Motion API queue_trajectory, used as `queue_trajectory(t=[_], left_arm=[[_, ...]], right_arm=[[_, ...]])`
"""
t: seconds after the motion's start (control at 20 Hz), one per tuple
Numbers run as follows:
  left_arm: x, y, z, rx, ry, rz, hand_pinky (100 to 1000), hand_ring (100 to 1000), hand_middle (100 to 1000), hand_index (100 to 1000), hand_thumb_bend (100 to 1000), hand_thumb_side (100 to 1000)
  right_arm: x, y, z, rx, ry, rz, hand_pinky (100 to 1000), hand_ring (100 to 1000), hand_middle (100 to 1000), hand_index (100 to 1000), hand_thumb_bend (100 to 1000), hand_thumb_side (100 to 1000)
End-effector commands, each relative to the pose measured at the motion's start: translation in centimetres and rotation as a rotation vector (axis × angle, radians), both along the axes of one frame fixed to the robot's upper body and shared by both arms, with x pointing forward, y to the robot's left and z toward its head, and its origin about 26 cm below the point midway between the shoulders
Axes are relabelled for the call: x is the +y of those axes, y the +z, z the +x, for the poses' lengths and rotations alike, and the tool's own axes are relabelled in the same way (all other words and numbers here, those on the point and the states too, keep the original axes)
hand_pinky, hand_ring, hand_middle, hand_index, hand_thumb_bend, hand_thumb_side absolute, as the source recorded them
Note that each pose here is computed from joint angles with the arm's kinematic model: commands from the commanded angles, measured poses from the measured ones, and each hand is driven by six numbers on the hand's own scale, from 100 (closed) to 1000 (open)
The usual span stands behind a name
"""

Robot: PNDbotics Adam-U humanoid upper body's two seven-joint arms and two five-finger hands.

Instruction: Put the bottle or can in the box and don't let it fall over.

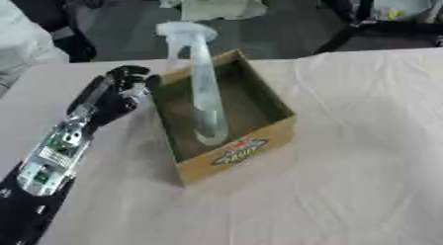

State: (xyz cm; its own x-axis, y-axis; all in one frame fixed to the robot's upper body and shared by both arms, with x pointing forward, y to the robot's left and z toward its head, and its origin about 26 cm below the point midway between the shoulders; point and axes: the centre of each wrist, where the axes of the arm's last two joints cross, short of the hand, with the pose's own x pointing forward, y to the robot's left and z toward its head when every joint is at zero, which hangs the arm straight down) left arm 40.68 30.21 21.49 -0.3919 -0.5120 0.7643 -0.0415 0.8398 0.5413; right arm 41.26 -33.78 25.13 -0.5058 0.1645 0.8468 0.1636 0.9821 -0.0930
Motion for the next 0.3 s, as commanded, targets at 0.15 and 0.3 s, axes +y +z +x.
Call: queue_trajectory(t=[0.15,0.3], left_arm=[[3.1,2.4,-1.6,-0.104,0.086,-0.073,983,868,829,801,376,737],[4.0,2.5,-2.3,-0.142,0.104,-0.167,976,860,825,792,344,757]], right_arm=[[-1.3,1.8,-0.7,-0.052,-0.032,-0.006,870,748,789,843,100,751],[-1.5,1.8,-0.7,-0.055,-0.039,0.000,870,748,789,843,100,748]])
